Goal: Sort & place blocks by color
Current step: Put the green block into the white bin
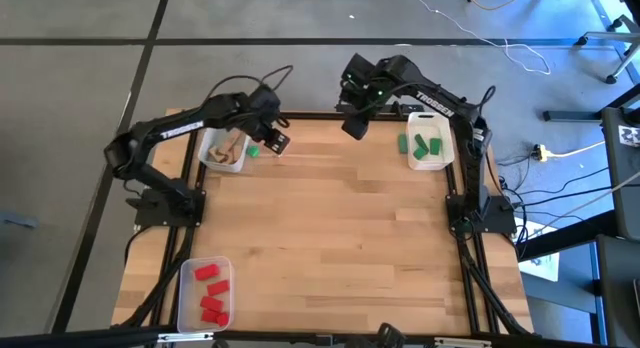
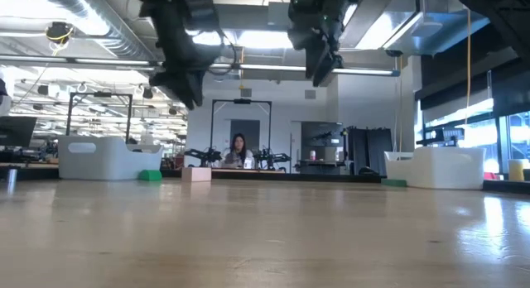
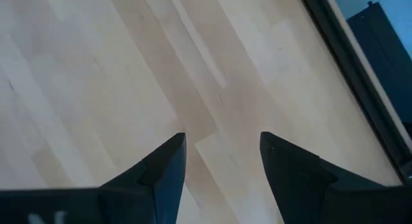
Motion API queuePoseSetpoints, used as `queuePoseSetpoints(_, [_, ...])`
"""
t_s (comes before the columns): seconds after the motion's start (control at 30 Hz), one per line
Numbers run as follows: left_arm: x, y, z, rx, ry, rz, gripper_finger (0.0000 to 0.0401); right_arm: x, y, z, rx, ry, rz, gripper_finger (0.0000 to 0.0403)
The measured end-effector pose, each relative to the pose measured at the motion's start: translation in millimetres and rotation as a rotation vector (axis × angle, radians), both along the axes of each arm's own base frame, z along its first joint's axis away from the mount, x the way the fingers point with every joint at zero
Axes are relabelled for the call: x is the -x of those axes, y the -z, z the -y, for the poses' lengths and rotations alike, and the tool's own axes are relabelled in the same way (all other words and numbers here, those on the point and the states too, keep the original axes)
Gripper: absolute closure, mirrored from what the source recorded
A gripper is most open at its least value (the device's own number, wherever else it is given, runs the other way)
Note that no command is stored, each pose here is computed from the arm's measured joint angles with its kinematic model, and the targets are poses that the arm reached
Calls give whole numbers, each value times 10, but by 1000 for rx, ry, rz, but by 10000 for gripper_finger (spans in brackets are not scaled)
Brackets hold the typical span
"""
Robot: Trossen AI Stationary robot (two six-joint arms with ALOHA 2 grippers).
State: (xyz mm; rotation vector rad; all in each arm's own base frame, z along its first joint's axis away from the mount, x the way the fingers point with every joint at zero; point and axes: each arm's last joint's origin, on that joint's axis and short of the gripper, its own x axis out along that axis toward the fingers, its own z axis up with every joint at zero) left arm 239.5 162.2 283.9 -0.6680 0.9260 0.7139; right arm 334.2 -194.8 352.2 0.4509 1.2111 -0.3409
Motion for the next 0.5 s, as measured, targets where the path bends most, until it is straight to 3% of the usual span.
queuePoseSetpoints(0.17, [-60,186,-62,68,-15,-96,289,-31,188,24,-16,0,-29,204])
queuePoseSetpoints(0.33, [-127,294,-84,136,5,-90,289,-34,326,26,-36,4,-61,204])
queuePoseSetpoints(0.5, [-139,296,-91,135,8,-78,289,-42,418,31,-44,7,-74,204])
